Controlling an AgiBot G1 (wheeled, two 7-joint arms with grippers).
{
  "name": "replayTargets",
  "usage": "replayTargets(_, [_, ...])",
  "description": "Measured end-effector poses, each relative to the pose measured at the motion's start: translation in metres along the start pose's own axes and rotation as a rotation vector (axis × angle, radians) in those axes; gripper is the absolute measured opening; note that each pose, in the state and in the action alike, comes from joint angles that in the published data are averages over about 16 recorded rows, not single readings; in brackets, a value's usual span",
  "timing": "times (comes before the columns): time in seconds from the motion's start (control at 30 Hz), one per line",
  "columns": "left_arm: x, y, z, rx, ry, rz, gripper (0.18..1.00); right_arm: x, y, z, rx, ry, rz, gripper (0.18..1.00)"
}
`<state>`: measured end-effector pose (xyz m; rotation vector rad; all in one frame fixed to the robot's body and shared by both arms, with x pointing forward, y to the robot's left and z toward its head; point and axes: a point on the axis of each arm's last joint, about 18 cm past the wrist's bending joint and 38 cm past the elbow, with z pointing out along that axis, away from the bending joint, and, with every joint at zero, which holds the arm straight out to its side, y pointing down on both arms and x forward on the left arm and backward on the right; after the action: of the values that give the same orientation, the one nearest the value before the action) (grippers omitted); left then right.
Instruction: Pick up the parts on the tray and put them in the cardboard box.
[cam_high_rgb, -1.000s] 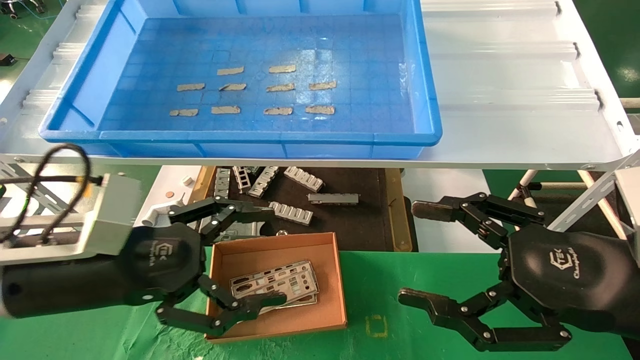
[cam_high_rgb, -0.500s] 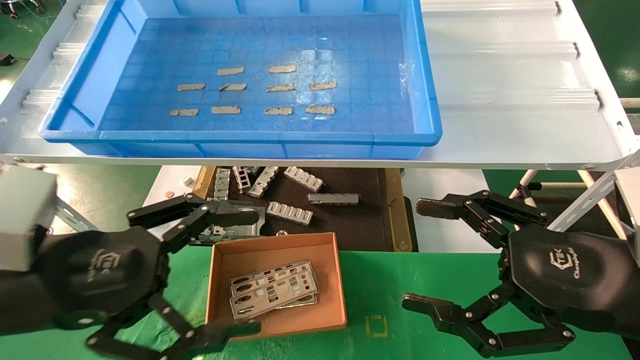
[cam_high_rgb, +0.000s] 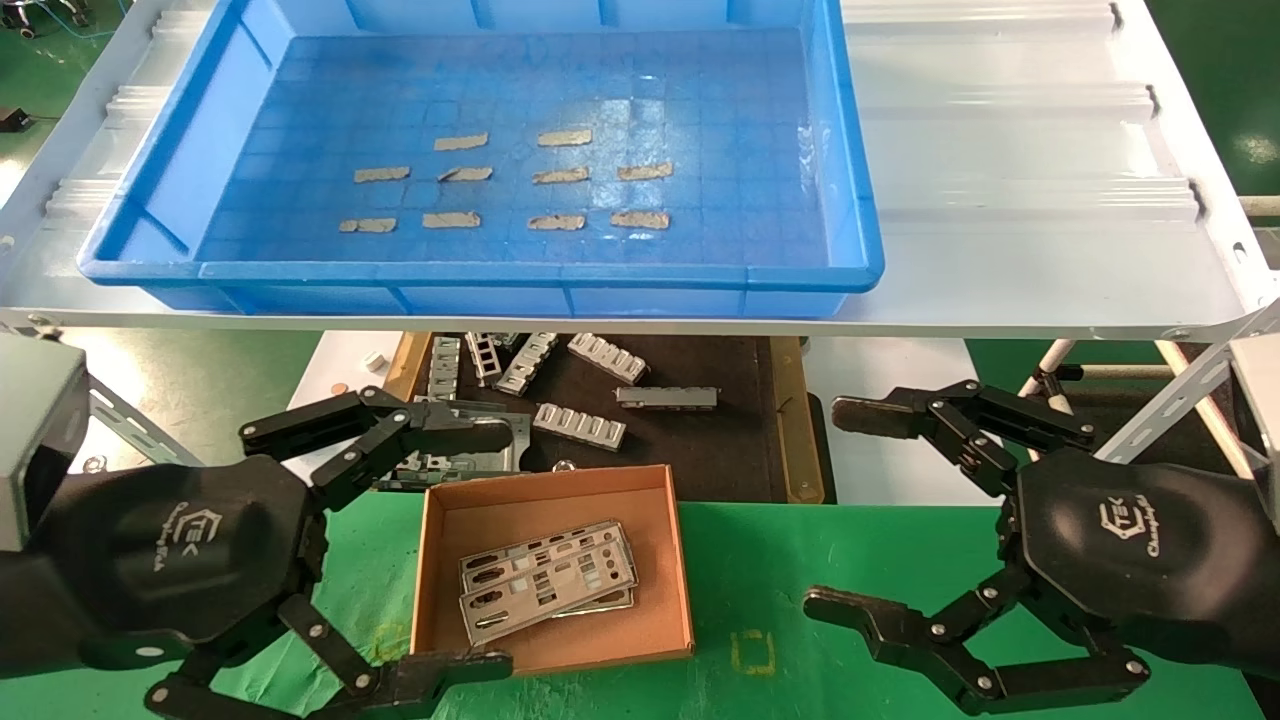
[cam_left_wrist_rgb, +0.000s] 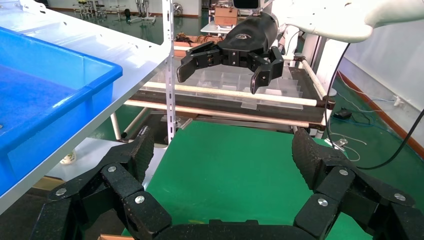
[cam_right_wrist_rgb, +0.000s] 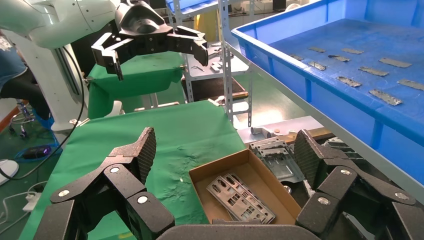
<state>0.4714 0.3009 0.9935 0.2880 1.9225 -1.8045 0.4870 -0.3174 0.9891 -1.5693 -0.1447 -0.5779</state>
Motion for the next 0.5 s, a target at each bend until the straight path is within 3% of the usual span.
replayTargets(0.5, [-0.0018,0.0022,0.0013,-0.005,-0.005,-0.002,1.001,0.0,0.0,0.0,0.0,0.0,0.0,1.001])
